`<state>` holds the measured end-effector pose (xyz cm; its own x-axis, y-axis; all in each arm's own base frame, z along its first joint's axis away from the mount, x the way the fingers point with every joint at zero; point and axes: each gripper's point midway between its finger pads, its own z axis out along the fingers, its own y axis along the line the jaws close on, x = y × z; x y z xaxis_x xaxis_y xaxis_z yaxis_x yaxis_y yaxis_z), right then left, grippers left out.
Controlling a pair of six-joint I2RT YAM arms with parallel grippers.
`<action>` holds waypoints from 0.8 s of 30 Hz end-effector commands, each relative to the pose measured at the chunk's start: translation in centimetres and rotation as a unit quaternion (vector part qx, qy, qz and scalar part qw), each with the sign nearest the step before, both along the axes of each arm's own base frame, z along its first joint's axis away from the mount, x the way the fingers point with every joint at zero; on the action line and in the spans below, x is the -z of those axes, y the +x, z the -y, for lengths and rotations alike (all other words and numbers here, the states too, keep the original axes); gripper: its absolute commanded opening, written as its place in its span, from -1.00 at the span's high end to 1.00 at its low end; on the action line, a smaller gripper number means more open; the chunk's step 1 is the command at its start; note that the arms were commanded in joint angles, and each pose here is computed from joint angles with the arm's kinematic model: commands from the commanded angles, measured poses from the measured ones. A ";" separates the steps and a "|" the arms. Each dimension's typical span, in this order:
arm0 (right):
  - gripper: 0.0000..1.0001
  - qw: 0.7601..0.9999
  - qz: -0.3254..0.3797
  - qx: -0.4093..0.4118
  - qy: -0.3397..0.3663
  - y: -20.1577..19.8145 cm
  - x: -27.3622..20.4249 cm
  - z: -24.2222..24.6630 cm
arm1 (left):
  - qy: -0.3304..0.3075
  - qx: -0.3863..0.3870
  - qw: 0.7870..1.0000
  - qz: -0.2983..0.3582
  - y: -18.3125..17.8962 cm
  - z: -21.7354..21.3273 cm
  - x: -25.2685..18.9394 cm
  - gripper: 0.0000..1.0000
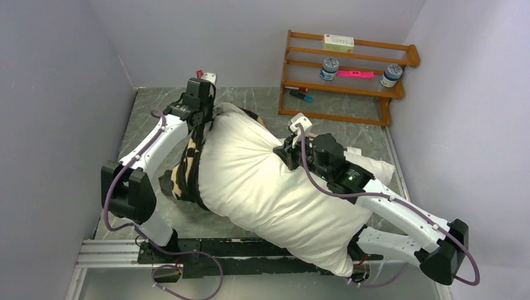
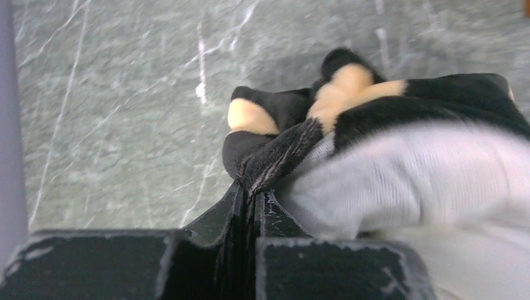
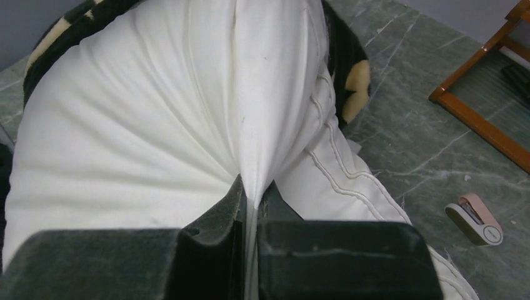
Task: Remove the pillowcase from the pillow
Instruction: Remove the pillow from the pillowcase.
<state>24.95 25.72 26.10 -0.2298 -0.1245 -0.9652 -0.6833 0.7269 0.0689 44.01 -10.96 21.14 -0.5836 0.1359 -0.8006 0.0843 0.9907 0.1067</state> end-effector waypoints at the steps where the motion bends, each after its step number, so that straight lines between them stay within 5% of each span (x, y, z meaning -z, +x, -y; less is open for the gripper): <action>1: 1.00 0.998 -0.014 0.041 -0.038 -0.9 1.0 3.4 | 0.075 -0.089 0.993 -0.019 -0.4 -6.4 1.4 0.90; 12: 1.00 0.993 -0.010 0.115 -0.027 1.4 0.5 4.4 | 0.055 -0.070 0.996 -0.014 -1.1 -5.7 1.3 0.90; 18: 1.00 0.988 -0.038 0.142 -0.045 3.5 2.5 4.2 | 0.024 -0.045 0.999 0.002 -1.2 -4.4 0.5 0.59; 24: 1.00 0.994 -0.045 0.085 -0.052 3.1 2.6 2.3 | -0.002 -0.027 1.000 0.006 -1.8 -3.6 0.6 0.60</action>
